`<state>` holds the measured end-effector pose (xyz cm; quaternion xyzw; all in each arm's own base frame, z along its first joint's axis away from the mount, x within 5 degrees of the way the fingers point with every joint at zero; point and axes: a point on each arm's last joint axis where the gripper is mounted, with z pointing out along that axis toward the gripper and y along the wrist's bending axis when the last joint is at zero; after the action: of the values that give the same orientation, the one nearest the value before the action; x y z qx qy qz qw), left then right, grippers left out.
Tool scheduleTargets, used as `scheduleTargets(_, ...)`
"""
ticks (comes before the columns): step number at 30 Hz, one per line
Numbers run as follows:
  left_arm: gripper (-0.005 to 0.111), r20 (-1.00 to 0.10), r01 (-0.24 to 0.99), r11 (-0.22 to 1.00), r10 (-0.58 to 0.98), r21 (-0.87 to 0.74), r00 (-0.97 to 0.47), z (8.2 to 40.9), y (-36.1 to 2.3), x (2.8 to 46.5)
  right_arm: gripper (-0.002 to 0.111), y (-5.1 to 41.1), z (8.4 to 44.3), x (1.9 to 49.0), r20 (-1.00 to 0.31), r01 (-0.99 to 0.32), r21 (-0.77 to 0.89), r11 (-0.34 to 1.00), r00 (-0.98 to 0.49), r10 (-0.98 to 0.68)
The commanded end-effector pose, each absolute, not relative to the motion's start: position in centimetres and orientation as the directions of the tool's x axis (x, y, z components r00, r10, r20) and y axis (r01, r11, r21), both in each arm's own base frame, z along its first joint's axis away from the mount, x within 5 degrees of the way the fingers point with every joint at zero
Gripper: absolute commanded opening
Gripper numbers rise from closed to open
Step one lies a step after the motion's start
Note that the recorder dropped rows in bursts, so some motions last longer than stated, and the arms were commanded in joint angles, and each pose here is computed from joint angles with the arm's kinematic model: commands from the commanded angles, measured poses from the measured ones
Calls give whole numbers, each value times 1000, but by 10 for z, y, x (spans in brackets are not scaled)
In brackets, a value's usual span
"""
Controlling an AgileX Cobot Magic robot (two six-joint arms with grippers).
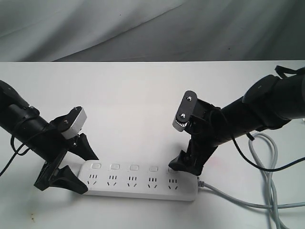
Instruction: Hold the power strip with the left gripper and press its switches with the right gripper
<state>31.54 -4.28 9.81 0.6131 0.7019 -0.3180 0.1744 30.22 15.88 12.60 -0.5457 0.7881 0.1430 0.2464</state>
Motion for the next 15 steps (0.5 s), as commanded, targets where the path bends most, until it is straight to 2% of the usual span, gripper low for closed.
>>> scheduleTargets(1,0,-622,973,26,766,-227,-165,96,-43,313,104,155,118,298,-511,-932,-74,354,-269,-816)
scheduleTargets(6,0,-622,973,26,766,-227,-165,96,-43,313,104,158,116,297,-506,-936,-75,343,-260,-822)
scheduleTargets(12,0,-622,973,26,766,-227,-165,96,-43,313,104,157,88,295,-459,-937,-10,350,-307,-834)
scheduleTargets(15,0,-622,973,26,766,-227,-165,96,-43,313,104,157,86,295,-456,-933,1,361,-321,-830)
